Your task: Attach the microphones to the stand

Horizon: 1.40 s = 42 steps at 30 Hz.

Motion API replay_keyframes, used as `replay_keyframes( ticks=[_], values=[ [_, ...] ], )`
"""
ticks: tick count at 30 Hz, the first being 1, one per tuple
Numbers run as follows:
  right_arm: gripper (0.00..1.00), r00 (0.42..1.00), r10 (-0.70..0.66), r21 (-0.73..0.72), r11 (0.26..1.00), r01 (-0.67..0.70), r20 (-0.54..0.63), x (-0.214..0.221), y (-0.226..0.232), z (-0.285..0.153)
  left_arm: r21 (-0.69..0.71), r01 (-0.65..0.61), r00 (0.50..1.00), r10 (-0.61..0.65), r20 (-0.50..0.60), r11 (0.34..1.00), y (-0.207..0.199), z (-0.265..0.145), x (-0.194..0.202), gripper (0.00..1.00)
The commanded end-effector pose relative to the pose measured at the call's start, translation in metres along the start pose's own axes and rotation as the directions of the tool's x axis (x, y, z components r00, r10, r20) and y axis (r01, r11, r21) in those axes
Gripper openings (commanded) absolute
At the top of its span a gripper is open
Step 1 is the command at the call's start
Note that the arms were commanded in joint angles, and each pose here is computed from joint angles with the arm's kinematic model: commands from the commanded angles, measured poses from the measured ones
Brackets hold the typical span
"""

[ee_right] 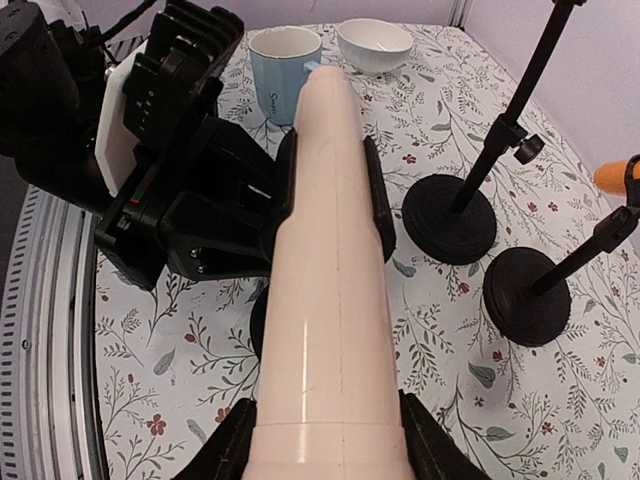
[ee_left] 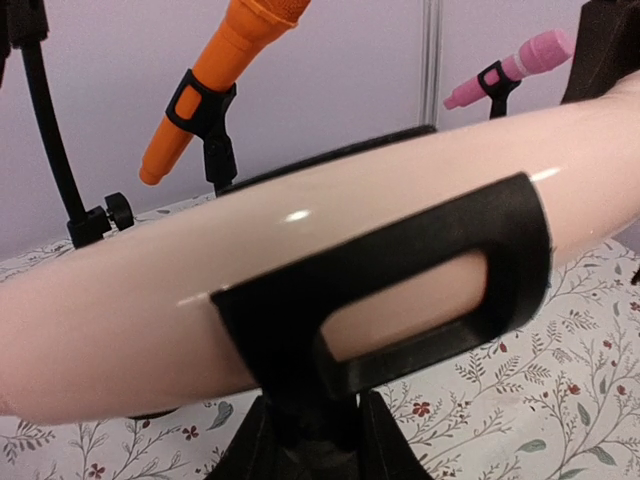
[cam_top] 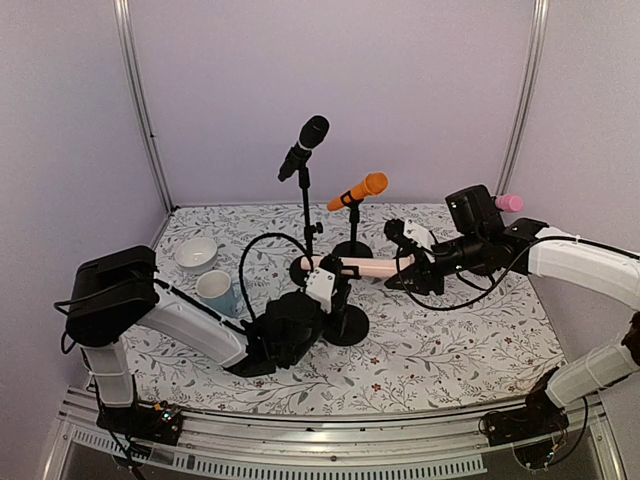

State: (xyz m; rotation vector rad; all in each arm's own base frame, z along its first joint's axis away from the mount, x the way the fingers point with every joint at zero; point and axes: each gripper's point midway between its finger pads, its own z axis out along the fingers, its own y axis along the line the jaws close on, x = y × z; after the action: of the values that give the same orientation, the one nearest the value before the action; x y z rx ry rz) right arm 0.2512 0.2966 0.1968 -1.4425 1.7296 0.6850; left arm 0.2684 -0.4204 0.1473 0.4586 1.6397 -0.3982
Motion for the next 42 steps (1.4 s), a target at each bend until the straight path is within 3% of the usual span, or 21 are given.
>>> replay_keyframes(
  ticks=[1, 11, 26, 31, 34, 39, 42],
  values=[
    [0.00, 0.967, 0.124, -0.183, 0.969, -0.167, -0.223, 0.032, 0.040, 0.017, 0.132, 0.026, 0.995, -0.038, 0.088, 0.991, -0.034, -0.004, -0.031, 0.00],
    [0.00, 0.938, 0.134, -0.084, 0.982, -0.169, -0.319, 0.012, 0.026, 0.008, 0.138, -0.027, 0.996, 0.014, 0.090, 0.990, -0.044, -0.002, -0.028, 0.00],
    [0.02, 0.961, 0.093, -0.018, 0.995, -0.101, -0.258, -0.032, 0.008, -0.012, 0.147, -0.047, 0.997, 0.036, 0.075, 0.988, -0.051, -0.003, -0.025, 0.00],
    [0.36, 0.974, 0.088, -0.017, 0.995, -0.094, -0.210, -0.046, 0.008, -0.019, 0.130, -0.041, 0.997, 0.031, 0.076, 0.991, -0.048, -0.002, -0.026, 0.00],
    [0.44, 0.982, 0.085, -0.014, 0.996, -0.088, -0.169, -0.052, 0.009, -0.025, 0.093, -0.014, 0.997, 0.006, 0.079, 0.996, -0.041, -0.002, -0.028, 0.00],
    [0.69, 0.992, 0.123, -0.125, 0.984, -0.125, -0.024, -0.061, 0.023, -0.056, 0.079, 0.025, 0.996, -0.031, 0.082, 0.997, -0.032, -0.004, -0.032, 0.00],
    [0.84, 0.990, 0.125, -0.111, 0.987, -0.117, 0.070, -0.056, 0.028, -0.072, 0.072, 0.031, 0.996, -0.037, 0.082, 0.997, -0.030, -0.006, -0.032, 0.00]
  ],
)
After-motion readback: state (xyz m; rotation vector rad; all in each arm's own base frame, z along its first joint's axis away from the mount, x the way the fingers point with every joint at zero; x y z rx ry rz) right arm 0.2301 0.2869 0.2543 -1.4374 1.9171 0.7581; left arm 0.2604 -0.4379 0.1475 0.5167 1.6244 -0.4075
